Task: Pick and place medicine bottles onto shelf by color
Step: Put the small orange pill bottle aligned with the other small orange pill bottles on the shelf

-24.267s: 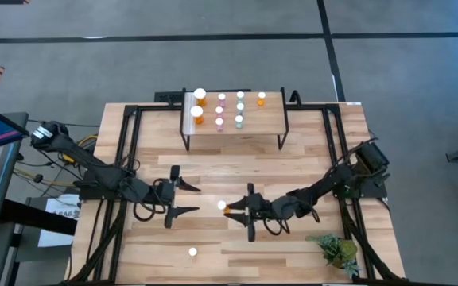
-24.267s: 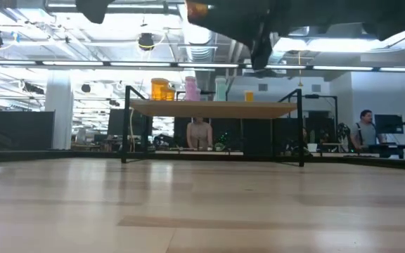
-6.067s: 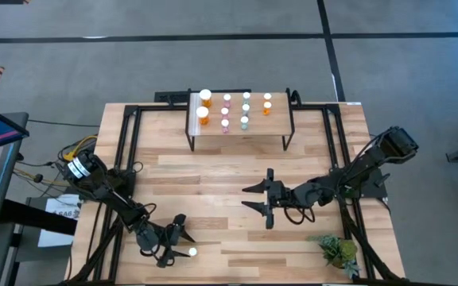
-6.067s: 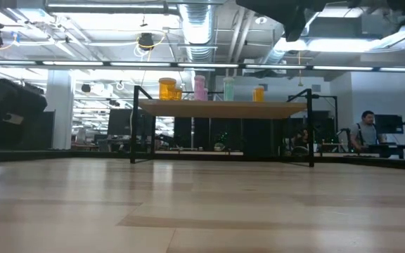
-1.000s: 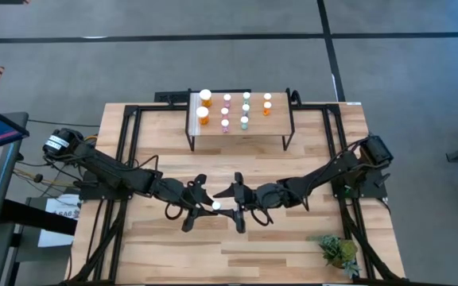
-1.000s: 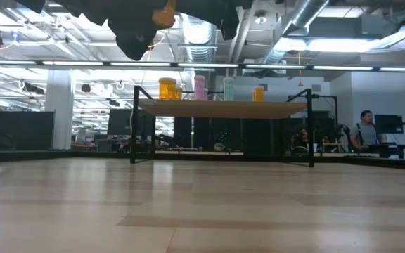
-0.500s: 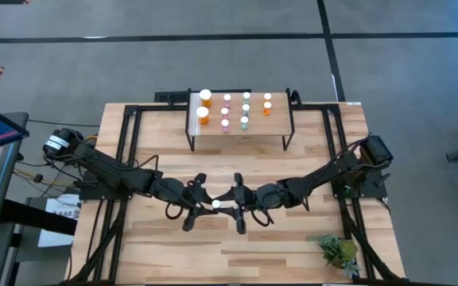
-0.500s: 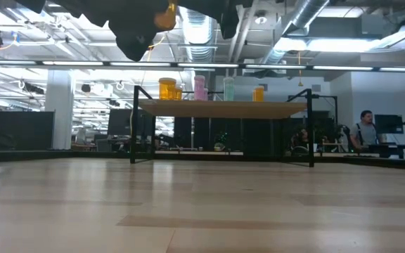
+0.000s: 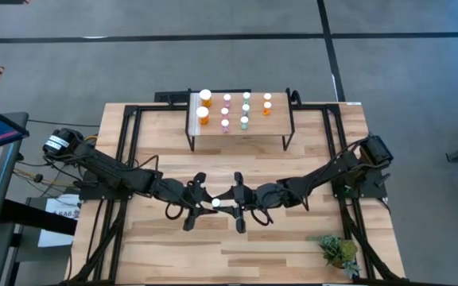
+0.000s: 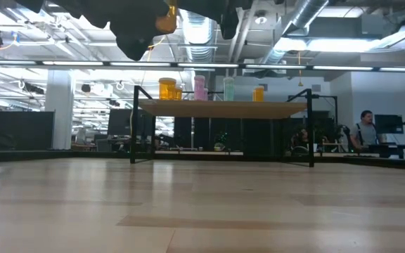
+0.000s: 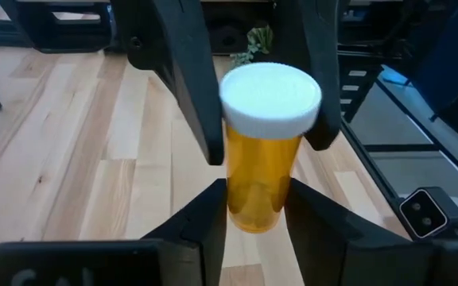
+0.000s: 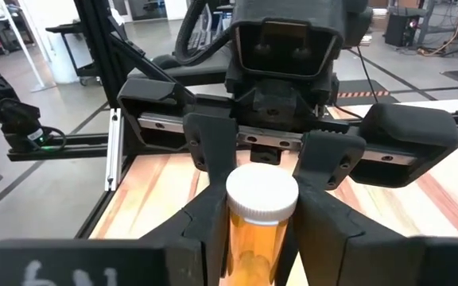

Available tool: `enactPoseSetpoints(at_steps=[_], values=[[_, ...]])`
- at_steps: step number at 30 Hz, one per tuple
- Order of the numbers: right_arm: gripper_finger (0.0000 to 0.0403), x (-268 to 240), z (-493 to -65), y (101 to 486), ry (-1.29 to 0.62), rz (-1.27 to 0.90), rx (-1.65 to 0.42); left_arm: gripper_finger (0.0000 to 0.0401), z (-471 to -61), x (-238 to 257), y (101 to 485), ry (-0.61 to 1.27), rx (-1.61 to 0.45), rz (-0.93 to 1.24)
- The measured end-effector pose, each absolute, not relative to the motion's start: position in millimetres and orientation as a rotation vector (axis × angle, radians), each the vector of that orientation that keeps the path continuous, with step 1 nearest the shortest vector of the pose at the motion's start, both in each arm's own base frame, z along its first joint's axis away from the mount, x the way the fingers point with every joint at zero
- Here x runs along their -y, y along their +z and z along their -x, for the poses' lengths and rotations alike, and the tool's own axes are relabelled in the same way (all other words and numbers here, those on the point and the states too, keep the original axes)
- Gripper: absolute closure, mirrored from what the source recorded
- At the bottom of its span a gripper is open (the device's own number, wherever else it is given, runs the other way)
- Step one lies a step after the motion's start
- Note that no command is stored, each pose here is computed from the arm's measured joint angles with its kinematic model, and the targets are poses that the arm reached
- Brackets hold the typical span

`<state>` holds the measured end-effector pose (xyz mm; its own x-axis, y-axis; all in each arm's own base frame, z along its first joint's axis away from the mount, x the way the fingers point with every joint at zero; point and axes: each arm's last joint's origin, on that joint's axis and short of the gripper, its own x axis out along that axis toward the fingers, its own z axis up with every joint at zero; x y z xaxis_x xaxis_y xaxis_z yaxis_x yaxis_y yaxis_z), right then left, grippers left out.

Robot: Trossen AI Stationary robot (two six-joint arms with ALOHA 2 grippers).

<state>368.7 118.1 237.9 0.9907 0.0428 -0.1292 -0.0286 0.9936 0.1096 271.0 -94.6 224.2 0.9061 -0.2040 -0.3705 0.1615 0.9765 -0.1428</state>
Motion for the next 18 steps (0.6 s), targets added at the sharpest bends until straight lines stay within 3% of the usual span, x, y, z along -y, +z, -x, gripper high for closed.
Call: enactPoseSetpoints(at_steps=[11,18], values=[[0.0262,-116,-369,237,0.026,-0.109,-0.134,0.0233,-270,92,220,-0.125,-0.429,0.051],[0.0256,-106,-367,242,0.0,-0.119,-0.172,0.022,-263,89,218,-0.108,-0.49,0.015]])
